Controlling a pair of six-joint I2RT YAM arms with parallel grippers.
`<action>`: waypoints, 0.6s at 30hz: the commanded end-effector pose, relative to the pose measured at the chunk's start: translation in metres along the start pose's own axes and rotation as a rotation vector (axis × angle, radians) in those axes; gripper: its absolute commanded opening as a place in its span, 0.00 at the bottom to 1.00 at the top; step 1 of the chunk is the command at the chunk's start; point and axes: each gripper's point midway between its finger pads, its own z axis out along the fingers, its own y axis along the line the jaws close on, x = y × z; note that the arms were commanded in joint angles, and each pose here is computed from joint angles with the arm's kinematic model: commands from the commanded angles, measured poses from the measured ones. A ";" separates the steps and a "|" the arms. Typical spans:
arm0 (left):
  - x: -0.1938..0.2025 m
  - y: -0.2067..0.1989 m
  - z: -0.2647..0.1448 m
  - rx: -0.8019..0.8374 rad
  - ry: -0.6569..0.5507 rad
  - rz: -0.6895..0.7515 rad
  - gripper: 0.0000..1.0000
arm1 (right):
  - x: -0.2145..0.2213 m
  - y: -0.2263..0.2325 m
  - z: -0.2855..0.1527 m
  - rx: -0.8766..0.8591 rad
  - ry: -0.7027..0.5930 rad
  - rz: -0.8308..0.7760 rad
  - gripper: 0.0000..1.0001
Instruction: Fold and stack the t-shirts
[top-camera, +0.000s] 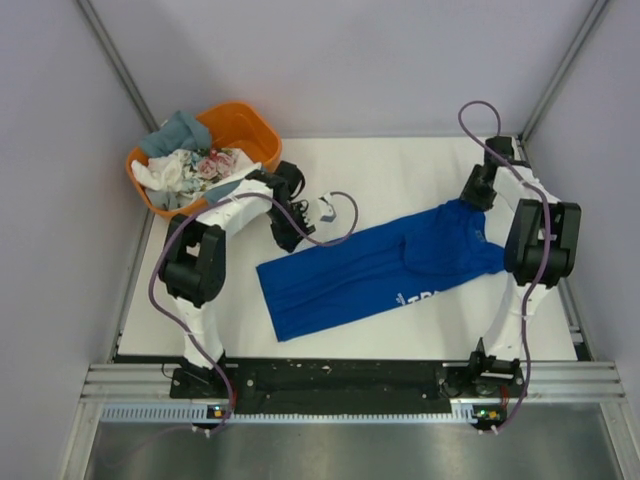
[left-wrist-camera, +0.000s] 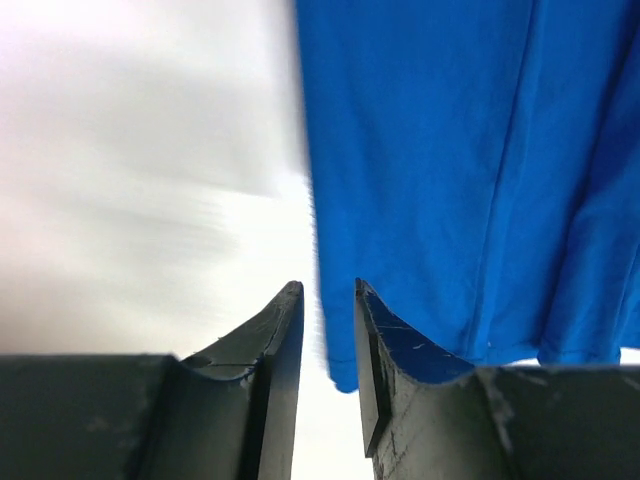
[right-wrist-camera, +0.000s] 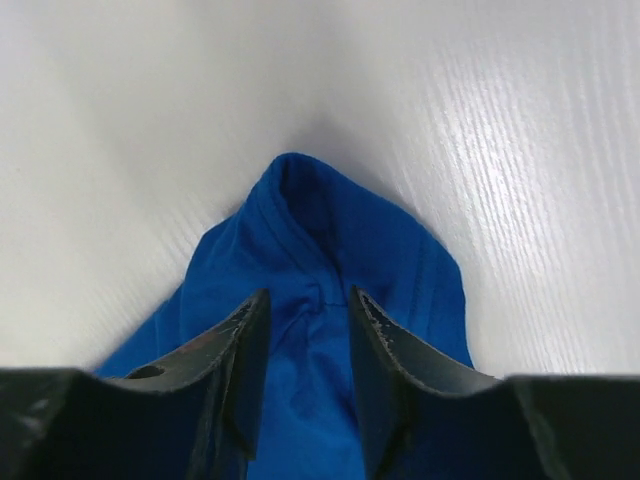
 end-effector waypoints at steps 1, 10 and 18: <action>-0.058 0.009 -0.025 0.007 -0.159 0.071 0.33 | -0.042 0.009 -0.069 -0.032 -0.177 -0.037 0.41; -0.157 0.009 -0.061 -0.046 -0.336 0.303 0.50 | -0.001 -0.051 -0.131 0.156 -0.233 0.105 0.66; -0.116 0.010 -0.054 -0.064 -0.186 0.242 0.52 | 0.073 -0.099 -0.110 0.143 -0.124 0.307 0.57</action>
